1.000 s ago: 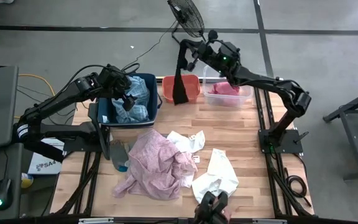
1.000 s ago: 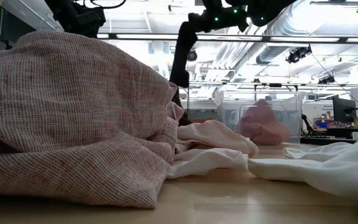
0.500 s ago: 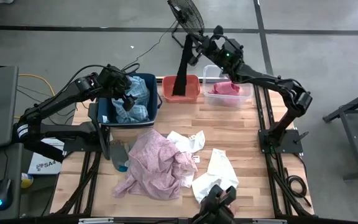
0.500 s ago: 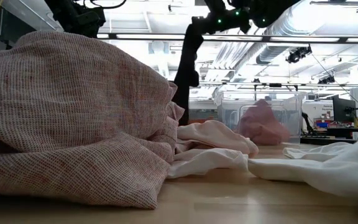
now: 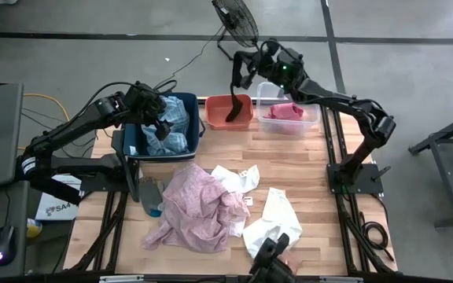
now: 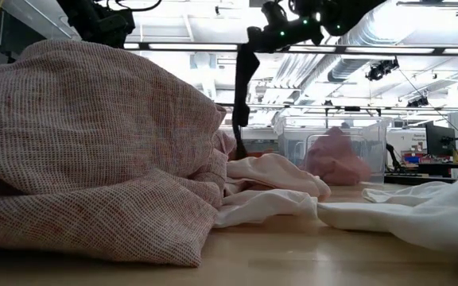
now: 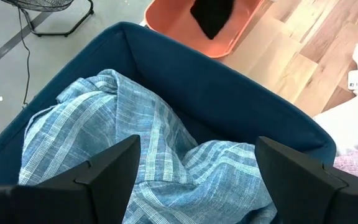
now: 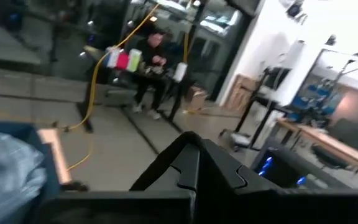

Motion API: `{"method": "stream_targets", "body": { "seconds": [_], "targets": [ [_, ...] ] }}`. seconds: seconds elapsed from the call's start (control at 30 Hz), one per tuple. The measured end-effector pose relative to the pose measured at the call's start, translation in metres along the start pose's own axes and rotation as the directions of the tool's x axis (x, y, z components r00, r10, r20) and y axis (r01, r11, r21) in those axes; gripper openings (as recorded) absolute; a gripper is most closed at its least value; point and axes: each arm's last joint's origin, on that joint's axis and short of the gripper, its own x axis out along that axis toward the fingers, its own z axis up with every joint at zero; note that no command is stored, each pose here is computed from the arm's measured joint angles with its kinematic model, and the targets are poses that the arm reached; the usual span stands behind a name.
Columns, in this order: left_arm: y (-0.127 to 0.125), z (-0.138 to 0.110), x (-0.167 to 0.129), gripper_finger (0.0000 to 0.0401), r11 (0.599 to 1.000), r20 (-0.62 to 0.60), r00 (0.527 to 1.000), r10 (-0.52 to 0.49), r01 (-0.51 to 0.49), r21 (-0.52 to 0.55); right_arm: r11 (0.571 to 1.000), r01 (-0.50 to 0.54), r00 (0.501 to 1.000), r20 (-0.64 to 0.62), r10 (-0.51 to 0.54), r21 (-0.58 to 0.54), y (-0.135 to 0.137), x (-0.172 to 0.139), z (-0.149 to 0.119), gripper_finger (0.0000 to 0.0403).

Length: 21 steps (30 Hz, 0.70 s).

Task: Pick & Place Cloths
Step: Put the black sock into the orange bin

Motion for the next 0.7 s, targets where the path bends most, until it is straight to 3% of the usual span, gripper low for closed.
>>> {"method": "stream_targets", "body": {
  "seconds": [0.27,0.47,0.7],
  "targets": [
    [0.000,-0.002,0.000,0.0309,1.000,-0.021,1.000,0.000,0.000,0.001,0.994,-0.107,0.985,-0.132,0.109,0.025,0.018,-0.001,-0.010,0.0003],
    [0.000,-0.002,0.000,0.0309,1.000,-0.021,1.000,0.000,0.000,0.001,0.976,-0.169,0.955,-0.220,0.197,0.138,0.031,0.005,-0.030,0.0003],
    [-0.001,-0.002,0.000,0.0309,1.000,-0.021,1.000,-0.019,0.019,-0.003,0.936,-0.158,0.916,-0.308,0.258,0.314,0.050,0.024,-0.071,0.0003]
  ]
}}
